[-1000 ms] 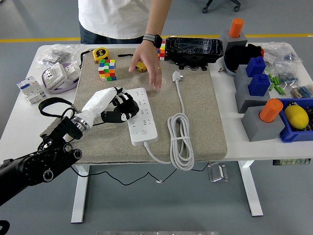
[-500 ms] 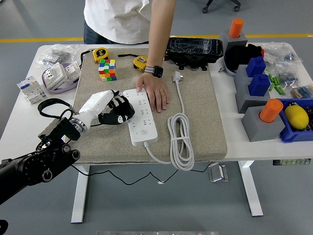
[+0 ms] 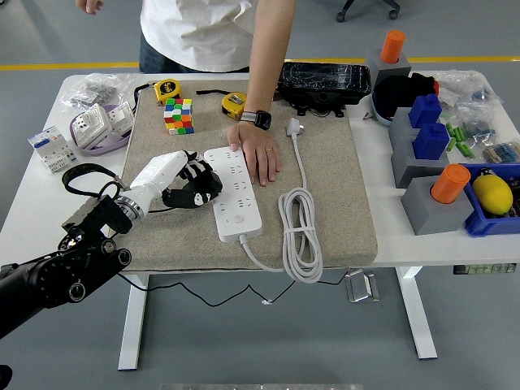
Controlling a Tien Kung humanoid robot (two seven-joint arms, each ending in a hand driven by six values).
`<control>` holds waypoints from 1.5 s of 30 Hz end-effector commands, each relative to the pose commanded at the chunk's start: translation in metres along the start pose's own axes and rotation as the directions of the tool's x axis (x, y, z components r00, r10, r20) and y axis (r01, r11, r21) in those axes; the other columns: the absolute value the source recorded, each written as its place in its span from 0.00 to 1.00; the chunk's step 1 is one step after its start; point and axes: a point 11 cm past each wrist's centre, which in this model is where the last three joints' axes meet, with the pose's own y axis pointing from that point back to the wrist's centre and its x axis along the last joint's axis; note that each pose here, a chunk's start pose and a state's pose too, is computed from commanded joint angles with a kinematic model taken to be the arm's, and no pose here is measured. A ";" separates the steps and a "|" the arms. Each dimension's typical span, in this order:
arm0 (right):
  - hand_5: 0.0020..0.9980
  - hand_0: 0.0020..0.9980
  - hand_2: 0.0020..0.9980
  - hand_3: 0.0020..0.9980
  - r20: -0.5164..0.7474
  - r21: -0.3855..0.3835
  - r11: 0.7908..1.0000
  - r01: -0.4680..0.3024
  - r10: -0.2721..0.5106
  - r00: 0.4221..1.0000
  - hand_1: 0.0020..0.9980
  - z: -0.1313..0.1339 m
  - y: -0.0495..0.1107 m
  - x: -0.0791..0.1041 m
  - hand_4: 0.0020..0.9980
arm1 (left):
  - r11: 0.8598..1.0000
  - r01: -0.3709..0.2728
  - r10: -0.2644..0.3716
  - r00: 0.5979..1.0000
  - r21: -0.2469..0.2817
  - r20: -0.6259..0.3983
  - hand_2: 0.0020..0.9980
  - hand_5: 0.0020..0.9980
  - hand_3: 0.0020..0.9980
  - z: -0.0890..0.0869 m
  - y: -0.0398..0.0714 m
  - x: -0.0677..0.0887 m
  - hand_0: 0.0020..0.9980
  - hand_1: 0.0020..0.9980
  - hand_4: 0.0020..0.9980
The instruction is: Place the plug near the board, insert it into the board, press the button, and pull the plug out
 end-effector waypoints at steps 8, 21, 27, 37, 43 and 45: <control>0.48 0.60 0.63 0.55 0.002 0.004 1.000 0.003 -0.003 1.000 0.63 -0.001 0.000 -0.001 0.93 | 1.000 -0.005 0.005 1.000 0.006 -0.006 0.58 0.17 0.61 -0.002 0.001 0.000 0.57 0.60 1.00; 0.48 0.61 0.62 0.55 -0.003 0.007 1.000 0.008 -0.008 1.000 0.63 -0.002 0.000 -0.002 0.93 | 0.991 -0.125 0.116 0.983 -0.053 -0.145 0.61 0.29 0.67 0.016 0.012 0.020 0.57 0.60 1.00; 0.48 0.60 0.63 0.55 -0.009 0.002 1.000 0.008 -0.008 1.000 0.63 0.000 0.000 -0.002 0.94 | 0.986 -0.164 0.157 0.966 -0.018 -0.205 0.62 0.45 0.63 0.024 0.029 0.016 0.56 0.60 0.98; 0.48 0.60 0.63 0.55 -0.011 0.005 1.000 0.008 -0.008 1.000 0.63 0.000 0.000 -0.003 0.94 | 0.984 -0.137 0.156 0.971 0.114 -0.179 0.68 0.59 0.70 0.017 0.056 -0.007 0.69 0.66 0.96; 0.48 0.60 0.63 0.55 -0.013 0.003 1.000 0.009 -0.009 1.000 0.63 0.001 0.000 -0.003 0.94 | 0.986 -0.107 0.122 0.986 0.130 -0.115 0.69 0.63 0.70 0.016 0.065 -0.016 0.70 0.67 0.95; 0.48 0.60 0.63 0.55 -0.011 0.003 1.000 0.007 -0.007 1.000 0.63 0.001 0.000 -0.002 0.94 | 0.987 -0.097 0.112 0.987 0.130 -0.112 0.69 0.63 0.70 0.016 0.065 -0.019 0.70 0.67 0.95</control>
